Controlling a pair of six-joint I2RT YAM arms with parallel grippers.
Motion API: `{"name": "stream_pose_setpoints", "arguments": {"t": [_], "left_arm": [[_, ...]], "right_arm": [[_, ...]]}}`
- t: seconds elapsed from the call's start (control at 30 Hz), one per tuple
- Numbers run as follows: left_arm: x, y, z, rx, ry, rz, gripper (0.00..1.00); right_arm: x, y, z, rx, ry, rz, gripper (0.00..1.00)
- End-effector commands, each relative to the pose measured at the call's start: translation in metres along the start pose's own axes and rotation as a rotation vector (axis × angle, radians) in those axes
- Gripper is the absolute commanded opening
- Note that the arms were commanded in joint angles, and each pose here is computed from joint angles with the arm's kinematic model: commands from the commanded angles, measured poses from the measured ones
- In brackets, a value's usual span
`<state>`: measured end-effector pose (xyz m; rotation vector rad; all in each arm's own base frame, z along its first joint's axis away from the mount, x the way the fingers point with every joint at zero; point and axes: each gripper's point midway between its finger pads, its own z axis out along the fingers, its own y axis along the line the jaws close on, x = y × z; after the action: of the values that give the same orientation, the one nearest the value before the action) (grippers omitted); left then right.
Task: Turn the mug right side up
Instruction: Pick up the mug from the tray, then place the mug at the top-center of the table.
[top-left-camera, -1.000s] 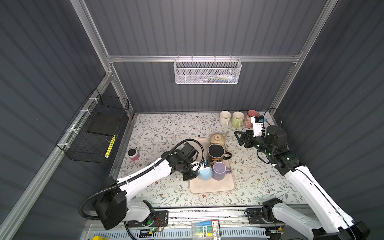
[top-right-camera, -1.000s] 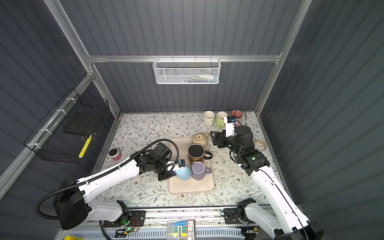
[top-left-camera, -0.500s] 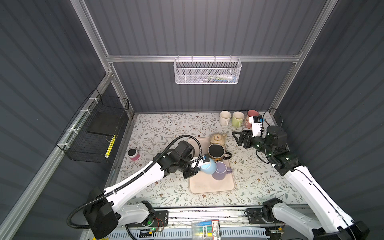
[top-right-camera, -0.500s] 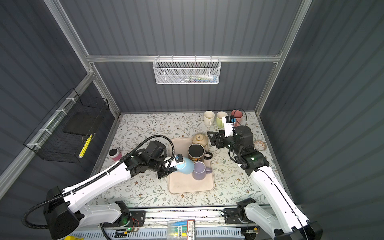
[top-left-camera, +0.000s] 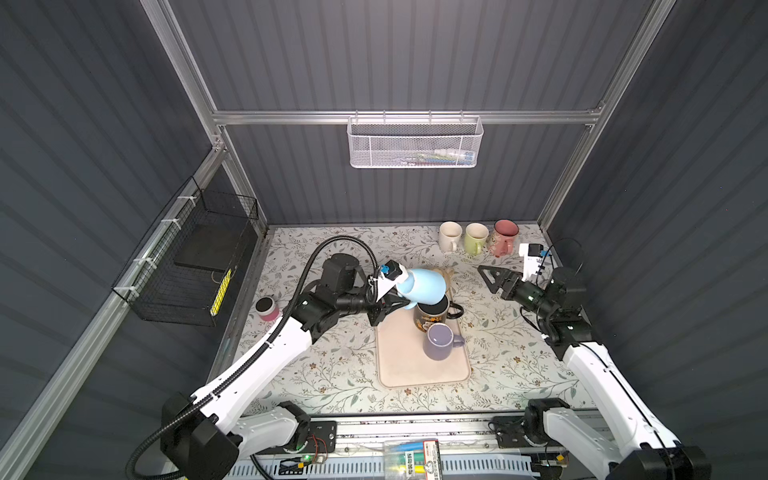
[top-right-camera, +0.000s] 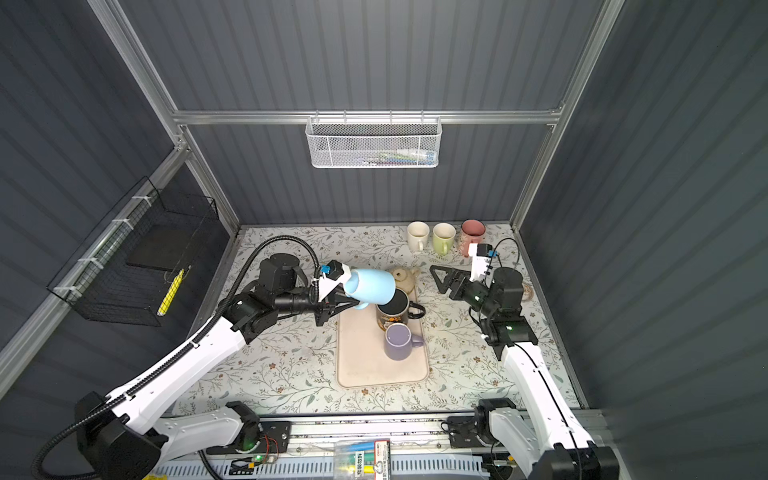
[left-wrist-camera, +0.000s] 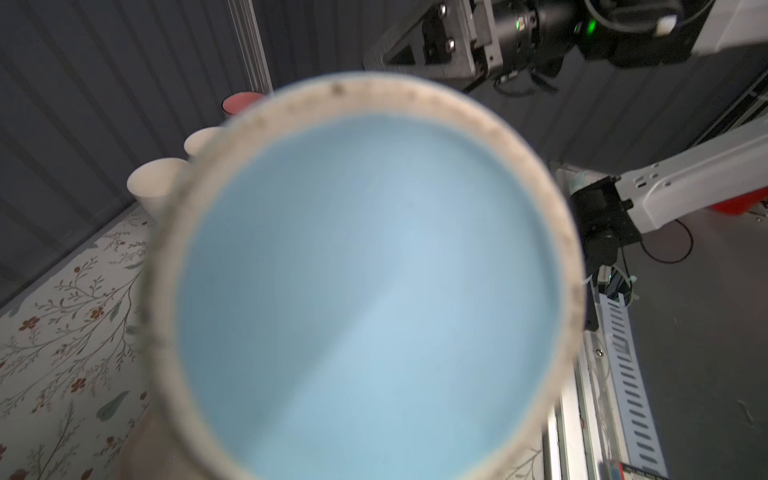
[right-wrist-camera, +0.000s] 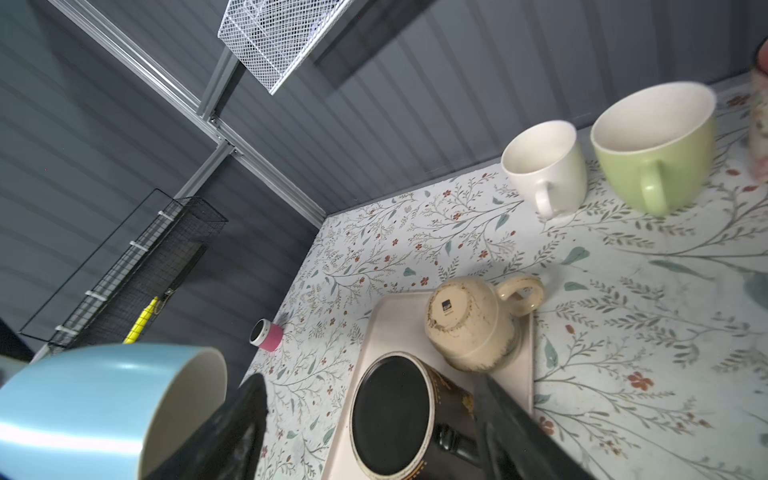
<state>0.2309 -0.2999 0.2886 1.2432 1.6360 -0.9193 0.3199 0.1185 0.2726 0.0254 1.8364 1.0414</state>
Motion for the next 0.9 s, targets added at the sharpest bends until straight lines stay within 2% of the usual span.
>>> {"name": "stream_pose_setpoints", "arguments": {"t": [0.0, 0.43, 0.6, 0.73, 0.87], "left_arm": [[-0.07, 0.0, -0.003, 0.063, -0.238, 0.035, 0.0], [-0.123, 0.036, 0.007, 0.07, -0.566, -0.164, 0.0], [-0.136, 0.037, 0.0, 0.131, -0.694, -0.214, 0.0], [-0.142, 0.037, -0.003, 0.174, -0.757, -0.253, 0.0], [-0.143, 0.039, -0.004, 0.184, -0.783, -0.274, 0.0]], "right_arm": [[-0.012, 0.034, -0.003, -0.205, -0.051, 0.01, 0.78], [0.004, 0.061, -0.015, -0.44, -0.053, -0.022, 0.79], [-0.002, 0.077, -0.014, -0.574, -0.037, -0.013, 0.81], [-0.012, 0.086, -0.004, -0.659, -0.007, 0.026, 0.81], [-0.01, 0.099, 0.011, -0.692, 0.017, -0.004, 0.82]]}}
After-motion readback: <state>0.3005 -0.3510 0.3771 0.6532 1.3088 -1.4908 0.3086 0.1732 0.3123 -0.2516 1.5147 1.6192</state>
